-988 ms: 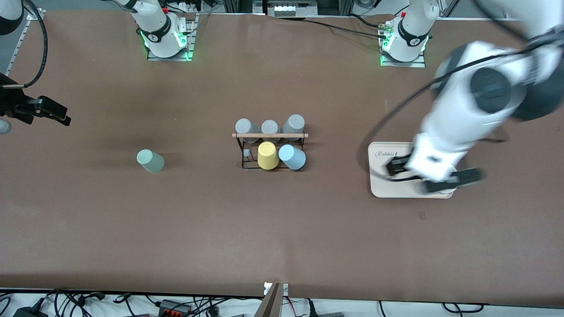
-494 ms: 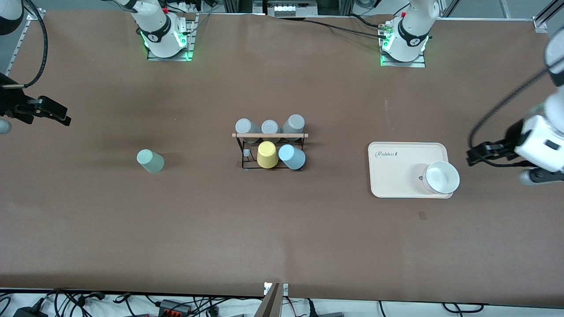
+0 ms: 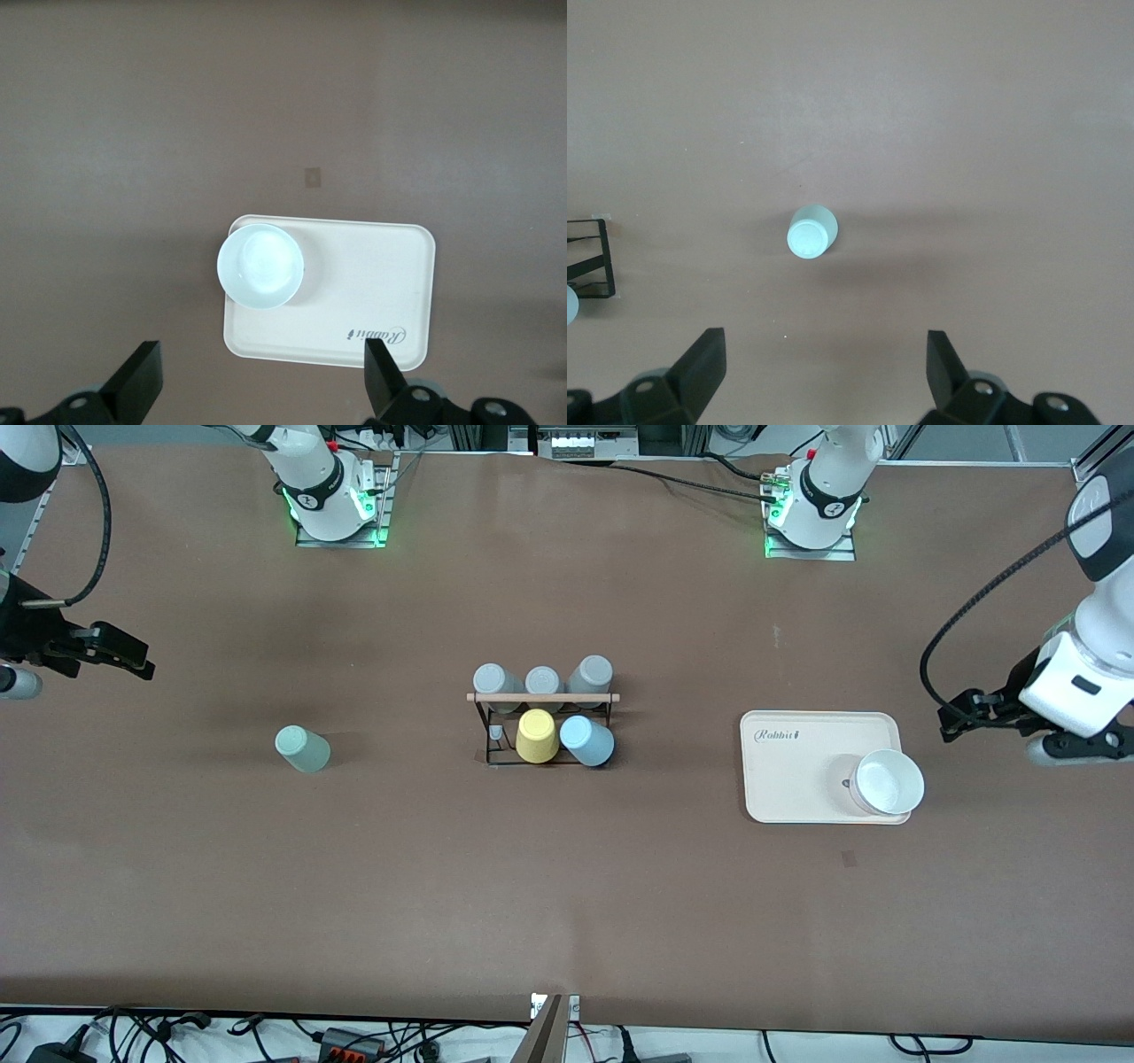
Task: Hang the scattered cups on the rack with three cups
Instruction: 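Reach the right gripper to the teal cup and grasp it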
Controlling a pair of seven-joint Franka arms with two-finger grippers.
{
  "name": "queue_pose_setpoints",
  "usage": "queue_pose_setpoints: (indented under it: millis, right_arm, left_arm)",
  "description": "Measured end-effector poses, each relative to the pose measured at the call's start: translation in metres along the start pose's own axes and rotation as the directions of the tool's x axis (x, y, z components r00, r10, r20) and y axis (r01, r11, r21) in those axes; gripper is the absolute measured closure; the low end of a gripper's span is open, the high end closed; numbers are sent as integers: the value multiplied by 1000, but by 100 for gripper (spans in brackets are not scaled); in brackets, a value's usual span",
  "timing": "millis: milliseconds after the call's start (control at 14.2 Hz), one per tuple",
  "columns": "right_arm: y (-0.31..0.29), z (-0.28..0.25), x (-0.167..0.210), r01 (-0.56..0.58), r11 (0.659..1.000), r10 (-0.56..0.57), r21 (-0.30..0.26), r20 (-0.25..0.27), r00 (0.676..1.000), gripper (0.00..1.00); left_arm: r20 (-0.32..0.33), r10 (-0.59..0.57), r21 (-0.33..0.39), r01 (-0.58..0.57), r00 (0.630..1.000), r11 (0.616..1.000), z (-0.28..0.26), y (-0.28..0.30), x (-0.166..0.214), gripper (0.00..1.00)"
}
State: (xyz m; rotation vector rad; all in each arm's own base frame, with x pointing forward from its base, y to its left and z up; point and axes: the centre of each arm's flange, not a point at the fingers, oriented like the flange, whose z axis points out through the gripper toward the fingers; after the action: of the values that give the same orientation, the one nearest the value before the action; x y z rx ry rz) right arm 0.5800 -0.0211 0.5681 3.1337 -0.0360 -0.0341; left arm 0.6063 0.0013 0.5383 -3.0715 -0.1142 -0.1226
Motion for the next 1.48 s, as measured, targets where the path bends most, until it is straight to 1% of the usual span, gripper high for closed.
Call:
queue_pose_setpoints:
  millis: [71, 212, 353, 494, 706, 917, 1129, 1270, 1482]
  right_arm:
    - [-3, 10, 4, 6, 1000, -6, 0, 20, 1000, 0]
    - [-12, 43, 15, 22, 1000, -21, -1, 80, 997, 0]
    - [-15, 73, 23, 25, 1000, -25, -1, 135, 991, 0]
    - [-20, 95, 29, 37, 999, -35, -6, 165, 986, 0]
    - [-41, 137, 35, 66, 997, -60, -32, 168, 984, 0]
    - [-52, 194, 31, 24, 999, -17, -44, 148, 989, 0]
    - [-55, 244, 28, 20, 999, -14, -43, 136, 991, 0]
    - [-55, 271, 24, 21, 999, -15, -43, 142, 990, 0]
    - [-55, 300, 21, 21, 999, -14, -44, 162, 987, 0]
  left_arm:
    - [-2, -11, -13, 11, 1000, 1000, 2, -11, -4, 0]
    - [-7, -18, -24, 18, 1000, 1000, 3, -21, -7, 0]
    - [-7, -3, -27, 3, 1000, 1000, 1, -12, -9, 0]
    - [4, 12, -25, -12, 1000, 1000, -2, -1, -14, 0]
    - [4, 16, -23, -16, 1000, 1000, -4, 1, -16, 0]
    - [3, 20, -24, -20, 1000, 1000, -5, 3, -16, 0]
    - [1, 33, -26, -33, 999, 999, -6, 11, -16, 0]
    - [2, 34, -26, -34, 999, 999, -6, 11, -17, 0]
    - [31, 50, -25, -49, 998, 998, -5, 20, -21, 0]
